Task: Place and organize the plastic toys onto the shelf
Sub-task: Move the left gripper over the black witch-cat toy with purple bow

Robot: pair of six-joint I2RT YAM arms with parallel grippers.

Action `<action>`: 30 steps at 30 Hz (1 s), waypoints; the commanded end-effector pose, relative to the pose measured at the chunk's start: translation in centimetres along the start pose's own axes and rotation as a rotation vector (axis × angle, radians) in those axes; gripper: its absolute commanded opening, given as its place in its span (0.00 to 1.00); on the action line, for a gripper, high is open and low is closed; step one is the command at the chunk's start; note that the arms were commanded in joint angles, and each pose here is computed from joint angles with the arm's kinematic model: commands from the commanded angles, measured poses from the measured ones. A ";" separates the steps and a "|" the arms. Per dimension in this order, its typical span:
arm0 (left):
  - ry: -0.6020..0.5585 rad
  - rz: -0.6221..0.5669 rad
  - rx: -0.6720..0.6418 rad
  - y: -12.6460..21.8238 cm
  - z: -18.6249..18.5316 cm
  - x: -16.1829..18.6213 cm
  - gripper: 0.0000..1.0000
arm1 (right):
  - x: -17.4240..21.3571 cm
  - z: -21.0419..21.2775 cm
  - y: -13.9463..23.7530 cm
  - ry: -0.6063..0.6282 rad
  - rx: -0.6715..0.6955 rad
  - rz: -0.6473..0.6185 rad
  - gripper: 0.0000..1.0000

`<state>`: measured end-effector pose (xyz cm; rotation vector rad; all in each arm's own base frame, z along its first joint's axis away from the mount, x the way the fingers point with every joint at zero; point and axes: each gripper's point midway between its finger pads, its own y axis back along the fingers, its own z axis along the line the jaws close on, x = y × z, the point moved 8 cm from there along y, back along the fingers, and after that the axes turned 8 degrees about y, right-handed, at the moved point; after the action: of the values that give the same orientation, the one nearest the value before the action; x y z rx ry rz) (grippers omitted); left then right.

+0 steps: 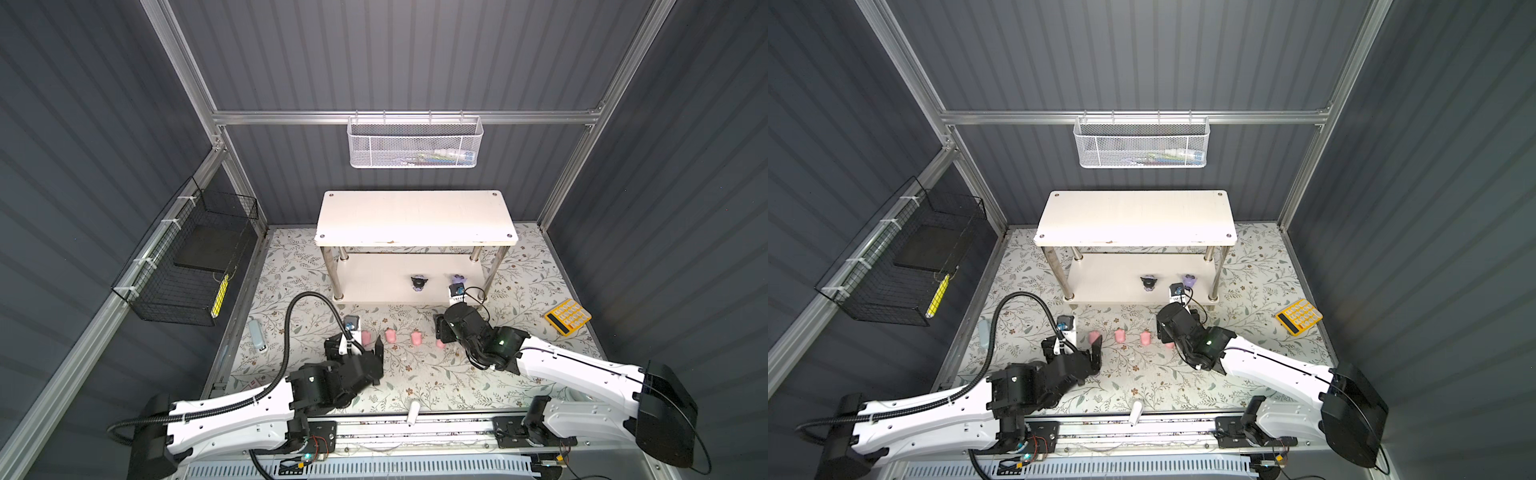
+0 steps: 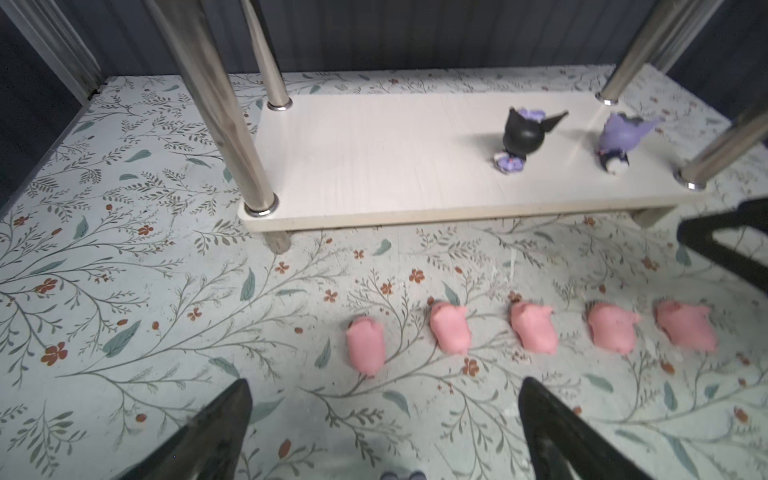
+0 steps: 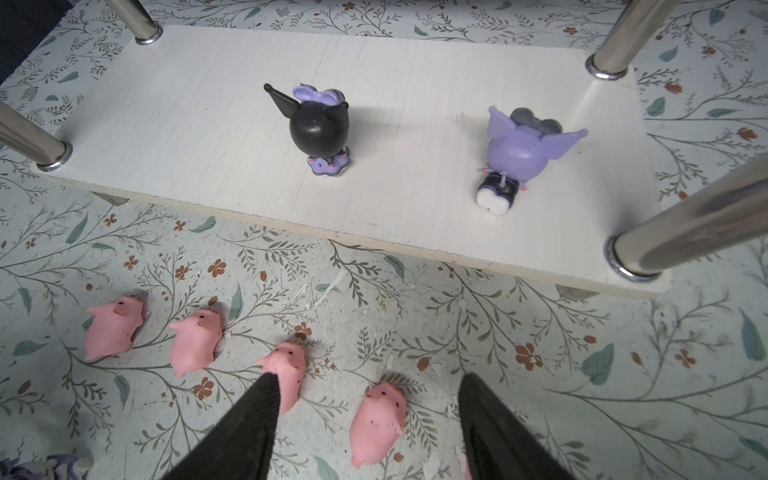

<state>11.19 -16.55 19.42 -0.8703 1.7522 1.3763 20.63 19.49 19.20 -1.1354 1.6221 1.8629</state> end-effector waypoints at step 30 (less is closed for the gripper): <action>0.059 0.092 -0.014 1.1 -0.3 8.7 1.00 | 2.7 -0.9 -0.5 -0.028 -0.022 0.033 0.72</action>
<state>6.06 -16.19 12.20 -0.8746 1.8589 1.4354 19.72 18.39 16.54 -1.1115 1.6630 1.9089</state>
